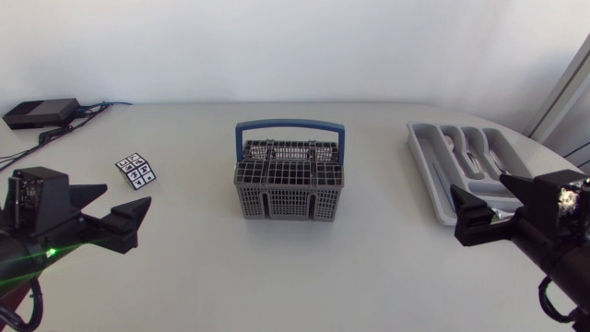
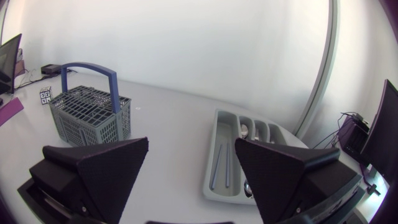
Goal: Transfer all utensils from the basket to the drawer tray.
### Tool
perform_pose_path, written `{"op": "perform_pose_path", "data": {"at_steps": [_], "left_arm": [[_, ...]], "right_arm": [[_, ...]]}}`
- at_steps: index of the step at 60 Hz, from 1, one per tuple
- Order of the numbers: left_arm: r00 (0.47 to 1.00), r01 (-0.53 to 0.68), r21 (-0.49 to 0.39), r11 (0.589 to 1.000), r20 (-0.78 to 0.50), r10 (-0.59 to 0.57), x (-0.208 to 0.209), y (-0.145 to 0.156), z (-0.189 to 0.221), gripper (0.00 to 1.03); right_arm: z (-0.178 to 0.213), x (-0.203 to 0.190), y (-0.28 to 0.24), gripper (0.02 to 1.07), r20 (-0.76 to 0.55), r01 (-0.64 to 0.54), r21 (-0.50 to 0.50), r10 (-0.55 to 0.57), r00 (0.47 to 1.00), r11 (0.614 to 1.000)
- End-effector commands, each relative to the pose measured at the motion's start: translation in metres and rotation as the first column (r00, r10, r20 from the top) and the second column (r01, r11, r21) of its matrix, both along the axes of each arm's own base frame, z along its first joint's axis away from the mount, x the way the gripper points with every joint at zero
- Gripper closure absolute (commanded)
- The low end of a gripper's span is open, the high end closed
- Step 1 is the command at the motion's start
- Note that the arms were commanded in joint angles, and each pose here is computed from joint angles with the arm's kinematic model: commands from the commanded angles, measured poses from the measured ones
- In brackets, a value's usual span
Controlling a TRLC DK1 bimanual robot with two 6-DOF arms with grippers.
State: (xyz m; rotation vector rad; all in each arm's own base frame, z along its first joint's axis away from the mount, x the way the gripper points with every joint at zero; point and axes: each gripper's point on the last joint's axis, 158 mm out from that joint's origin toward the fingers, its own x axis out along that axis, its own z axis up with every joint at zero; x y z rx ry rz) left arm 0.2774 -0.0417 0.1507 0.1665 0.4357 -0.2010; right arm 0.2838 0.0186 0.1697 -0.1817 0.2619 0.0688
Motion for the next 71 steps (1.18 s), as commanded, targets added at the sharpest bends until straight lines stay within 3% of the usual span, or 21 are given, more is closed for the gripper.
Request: {"op": "perform_pose_path", "data": {"at_steps": [1, 47, 71], "left_arm": [[0.999, -0.031, 0.0, 1.0, 0.02, 0.031, -0.004, 0.008, -0.007, 0.05], [0.946, -0.148, -0.153, 0.977, 0.265, 0.185, -0.021, 0.034, -0.016, 0.05], [0.925, -0.162, -0.187, 0.969, 0.313, 0.216, -0.022, 0.039, -0.019, 0.06]], "right_arm": [[-0.006, -0.004, -0.002, 0.07, 0.019, 0.004, 0.007, -0.004, 1.0, 1.0], [-0.02, -0.029, -0.02, 0.07, 0.195, 0.064, 0.183, -0.1, 0.976, 0.981], [-0.021, -0.029, -0.021, 0.07, 0.196, 0.064, 0.184, -0.101, 0.975, 0.981]]}}
